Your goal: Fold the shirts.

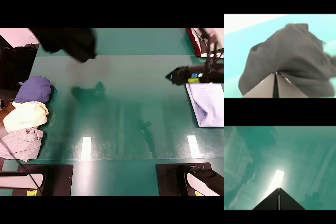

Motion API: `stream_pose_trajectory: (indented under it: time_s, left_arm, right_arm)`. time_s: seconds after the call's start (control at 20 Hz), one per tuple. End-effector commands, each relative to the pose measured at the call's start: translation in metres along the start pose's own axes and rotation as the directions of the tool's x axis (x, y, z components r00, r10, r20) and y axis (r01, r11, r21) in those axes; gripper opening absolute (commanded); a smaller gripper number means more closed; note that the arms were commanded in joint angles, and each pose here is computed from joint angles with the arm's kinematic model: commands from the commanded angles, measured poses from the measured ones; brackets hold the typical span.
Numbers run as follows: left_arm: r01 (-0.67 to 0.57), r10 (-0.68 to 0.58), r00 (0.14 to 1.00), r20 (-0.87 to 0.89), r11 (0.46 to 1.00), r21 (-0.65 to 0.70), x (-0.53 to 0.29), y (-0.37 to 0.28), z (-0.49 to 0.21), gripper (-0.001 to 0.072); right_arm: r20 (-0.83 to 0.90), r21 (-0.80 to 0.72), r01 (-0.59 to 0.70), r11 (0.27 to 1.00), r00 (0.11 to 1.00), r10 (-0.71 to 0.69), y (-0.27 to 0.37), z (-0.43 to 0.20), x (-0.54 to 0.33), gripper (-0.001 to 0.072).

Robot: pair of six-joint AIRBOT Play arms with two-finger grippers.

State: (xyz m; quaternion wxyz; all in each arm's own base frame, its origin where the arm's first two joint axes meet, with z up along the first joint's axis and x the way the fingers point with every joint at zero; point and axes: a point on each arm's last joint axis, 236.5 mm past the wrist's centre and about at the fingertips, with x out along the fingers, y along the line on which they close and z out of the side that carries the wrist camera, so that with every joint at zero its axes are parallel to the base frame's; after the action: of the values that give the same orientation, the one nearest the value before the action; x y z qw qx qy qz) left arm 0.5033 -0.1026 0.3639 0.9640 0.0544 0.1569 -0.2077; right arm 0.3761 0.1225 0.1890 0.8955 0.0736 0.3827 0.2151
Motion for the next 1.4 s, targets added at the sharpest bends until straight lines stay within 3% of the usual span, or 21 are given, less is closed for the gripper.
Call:
stream_pose_trajectory:
  time_s: [0.0, 0.1, 0.25, 0.5, 0.55, 0.6, 0.65, 0.75, 1.1, 1.35]
  left_arm:
    - [0.307, -0.325, 0.938, 0.117, 0.94, 0.151, -0.094, -0.122, 0.05, 0.0025]
    - [0.42, -0.438, 0.893, 0.103, 0.893, 0.159, -0.116, -0.161, 0.045, 0.0025]
    - [0.536, -0.533, 0.844, -0.051, 0.839, 0.095, -0.099, -0.188, -0.004, 0.0025]
    - [0.511, -0.536, 0.788, -0.302, 0.844, -0.165, -0.011, -0.175, -0.12, 0.0026]
    - [0.48, -0.539, 0.765, -0.352, 0.842, -0.245, 0.006, -0.173, -0.149, 0.0079]
    - [0.449, -0.537, 0.742, -0.401, 0.843, -0.297, 0.022, -0.17, -0.177, 0.0408]
    - [0.397, -0.527, 0.721, -0.45, 0.846, -0.355, 0.031, -0.164, -0.199, 0.0613]
    - [0.314, -0.526, 0.672, -0.521, 0.84, -0.443, 0.032, -0.151, -0.225, 0.0626]
    - [0.149, -0.489, 0.491, -0.721, 0.863, -0.483, -0.017, -0.124, -0.311, 0.0625]
    - [-0.014, -0.432, 0.511, -0.743, 0.86, -0.51, -0.042, -0.132, -0.402, 0.0626]
  right_arm:
    - [0.169, -0.055, 0.011, 0.998, 0.986, -0.001, 0.014, 0.057, -0.037, 0.002]
    - [0.223, -0.082, 0.012, 0.997, 0.975, 0.007, 0.024, 0.076, -0.057, 0.002]
    - [0.285, -0.114, 0.015, 0.993, 0.958, 0.019, 0.036, 0.096, -0.083, 0.002]
    - [0.268, -0.142, 0.007, 0.99, 0.963, 0.031, 0.047, 0.094, -0.099, 0.002]
    - [0.255, -0.141, 0.005, 0.99, 0.967, 0.031, 0.047, 0.09, -0.098, 0.002]
    - [0.24, -0.14, 0.003, 0.99, 0.97, 0.031, 0.046, 0.086, -0.096, 0.002]
    - [0.225, -0.137, 0.002, 0.991, 0.974, 0.029, 0.045, 0.08, -0.093, 0.002]
    - [0.207, -0.13, 0.005, 0.992, 0.978, 0.022, 0.042, 0.071, -0.089, 0.002]
    - [0.123, -0.093, -0.004, 0.996, 0.992, 0.015, 0.03, 0.041, -0.063, 0.002]
    - [0.103, -0.083, -0.004, 0.997, 0.995, 0.013, 0.027, 0.035, -0.056, 0.002]
